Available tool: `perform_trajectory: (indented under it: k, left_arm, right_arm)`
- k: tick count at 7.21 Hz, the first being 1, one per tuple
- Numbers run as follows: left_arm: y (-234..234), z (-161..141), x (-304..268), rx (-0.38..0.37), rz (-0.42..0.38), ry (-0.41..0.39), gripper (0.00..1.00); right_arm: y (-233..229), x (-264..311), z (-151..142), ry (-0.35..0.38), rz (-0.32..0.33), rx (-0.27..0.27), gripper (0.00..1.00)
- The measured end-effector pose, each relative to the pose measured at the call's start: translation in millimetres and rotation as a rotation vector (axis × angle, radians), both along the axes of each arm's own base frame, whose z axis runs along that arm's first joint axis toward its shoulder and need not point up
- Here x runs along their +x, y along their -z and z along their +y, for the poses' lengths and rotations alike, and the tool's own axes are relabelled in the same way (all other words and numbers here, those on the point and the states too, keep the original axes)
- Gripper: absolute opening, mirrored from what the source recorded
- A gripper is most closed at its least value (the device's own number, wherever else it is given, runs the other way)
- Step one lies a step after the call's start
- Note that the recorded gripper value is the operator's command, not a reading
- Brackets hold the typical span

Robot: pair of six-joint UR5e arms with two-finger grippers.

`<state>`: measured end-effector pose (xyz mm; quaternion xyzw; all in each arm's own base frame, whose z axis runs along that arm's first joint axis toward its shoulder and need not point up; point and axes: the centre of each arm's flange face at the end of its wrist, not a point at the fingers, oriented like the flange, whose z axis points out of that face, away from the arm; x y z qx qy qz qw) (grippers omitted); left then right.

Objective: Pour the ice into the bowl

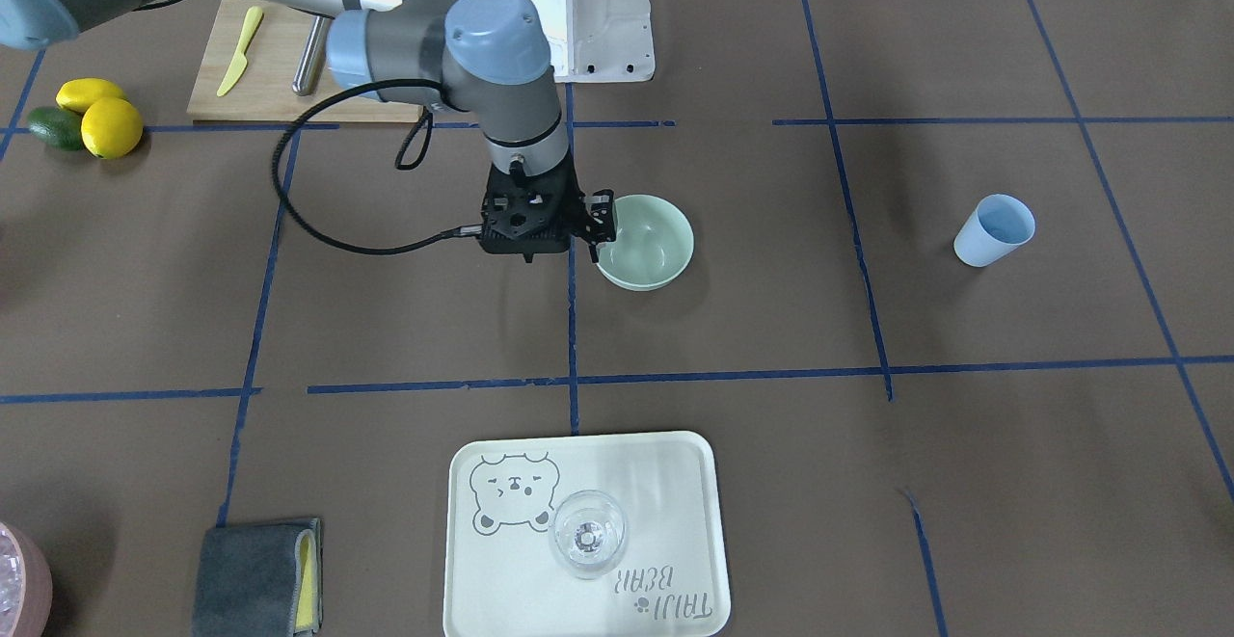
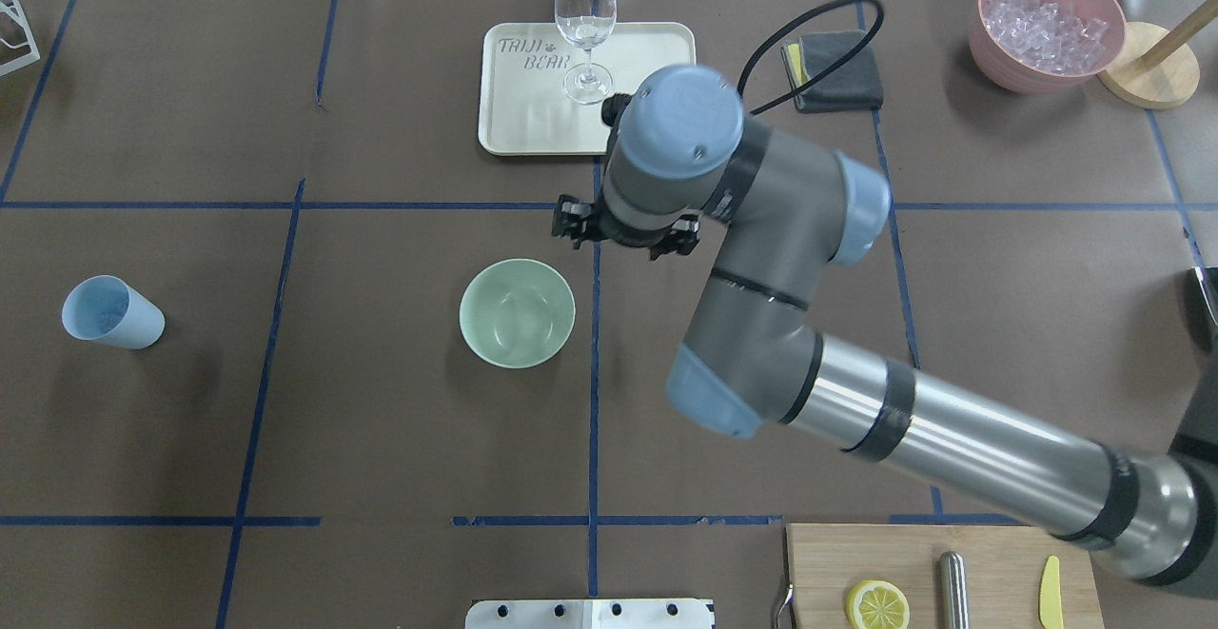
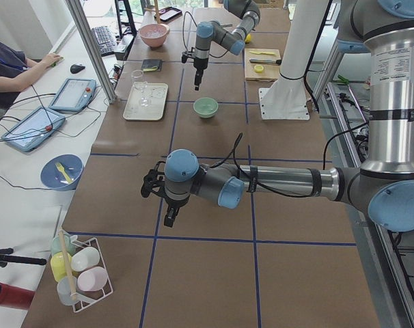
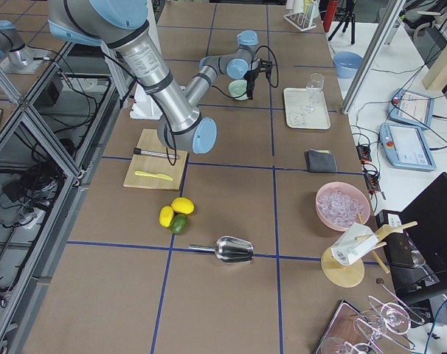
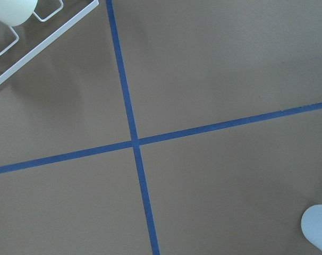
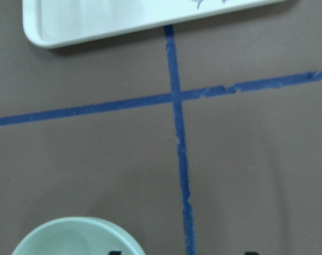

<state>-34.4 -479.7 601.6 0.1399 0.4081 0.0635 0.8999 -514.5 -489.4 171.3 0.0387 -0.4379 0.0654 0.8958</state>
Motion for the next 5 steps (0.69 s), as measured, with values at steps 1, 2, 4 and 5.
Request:
perform_trajectory:
  k: [1,2,4,5]
  left_arm:
    - [6.0,-5.6,0.3,0.023,0.001,0.001,1.0]
    - [12.2,-11.4,0.6,0.047,0.003,0.002,1.0]
    - [27.9,-24.5,1.4,0.086,0.006,0.002,1.0]
    - [42.6,-34.3,2.0,0.127,0.01,0.002,1.0]
  right_arm:
    - [-17.8,67.4,-22.1,0.053,0.029,0.024,1.0]
    - [-50.5,140.5,-39.8,0.118,0.07,0.072,1.0]
    - [-150.5,284.4,-74.1,0.275,0.168,0.208,1.0]
    - [-210.4,356.3,-85.9,0.36,0.188,0.264,1.0]
